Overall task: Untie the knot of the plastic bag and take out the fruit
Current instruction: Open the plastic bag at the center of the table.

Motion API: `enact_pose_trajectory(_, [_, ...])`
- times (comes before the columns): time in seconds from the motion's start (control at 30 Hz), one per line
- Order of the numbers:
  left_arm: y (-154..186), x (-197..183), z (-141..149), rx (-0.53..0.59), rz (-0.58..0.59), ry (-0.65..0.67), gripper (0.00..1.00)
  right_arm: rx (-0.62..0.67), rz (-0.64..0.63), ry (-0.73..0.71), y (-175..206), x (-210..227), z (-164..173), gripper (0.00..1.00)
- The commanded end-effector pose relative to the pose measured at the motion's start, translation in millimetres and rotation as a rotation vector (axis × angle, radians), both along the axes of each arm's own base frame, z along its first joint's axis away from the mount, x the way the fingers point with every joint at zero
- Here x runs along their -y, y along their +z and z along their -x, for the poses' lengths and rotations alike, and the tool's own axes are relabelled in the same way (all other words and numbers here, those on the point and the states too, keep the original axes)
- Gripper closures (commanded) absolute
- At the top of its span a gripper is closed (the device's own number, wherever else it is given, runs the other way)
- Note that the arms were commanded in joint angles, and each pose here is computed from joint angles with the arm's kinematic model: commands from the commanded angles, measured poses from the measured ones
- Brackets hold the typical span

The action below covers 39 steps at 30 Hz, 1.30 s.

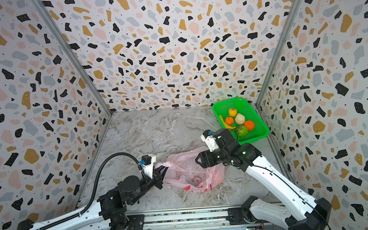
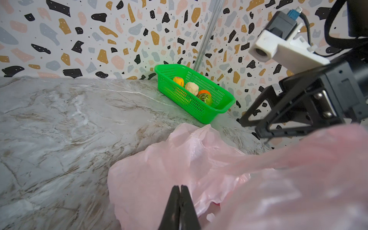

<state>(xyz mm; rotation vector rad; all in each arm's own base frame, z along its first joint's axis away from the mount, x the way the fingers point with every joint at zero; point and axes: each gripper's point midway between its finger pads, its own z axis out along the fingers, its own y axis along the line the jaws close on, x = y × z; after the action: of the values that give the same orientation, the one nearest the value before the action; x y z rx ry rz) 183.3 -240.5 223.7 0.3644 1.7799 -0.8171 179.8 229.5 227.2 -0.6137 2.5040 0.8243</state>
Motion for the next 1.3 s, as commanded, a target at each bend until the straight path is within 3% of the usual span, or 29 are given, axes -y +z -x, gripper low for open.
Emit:
enact_pose_trajectory(0.0, [18, 4, 3, 0.038, 0.057, -0.026, 1.00, -0.094, 0.072, -0.027, -23, -3, 26, 0.23])
enact_pose_trajectory(0.37, [21, 6, 10, 0.056, 0.085, -0.065, 1.00, -0.063, 0.155, -0.129, -73, -42, -1, 0.26])
enact_pose_trajectory(0.5, [19, 9, 11, 0.056, 0.082, -0.083, 1.00, -0.095, 0.287, -0.102, -108, -52, 6, 0.26])
enact_pose_trajectory(0.67, [20, 10, 13, 0.062, 0.083, -0.094, 1.00, -0.126, 0.527, -0.168, -153, -9, 17, 0.19])
enact_pose_trajectory(1.03, [5, 32, 26, 0.037, 0.021, -0.221, 1.00, -0.175, 0.673, -0.348, -156, 78, 38, 0.07])
enact_pose_trajectory(1.17, [0, 38, 28, 0.030, -0.005, -0.248, 1.00, -0.157, 0.662, -0.458, -152, 102, 35, 0.04])
enact_pose_trajectory(1.27, [-3, 43, 30, 0.028, -0.018, -0.272, 1.00, -0.135, 0.581, -0.534, -151, 111, 24, 0.03])
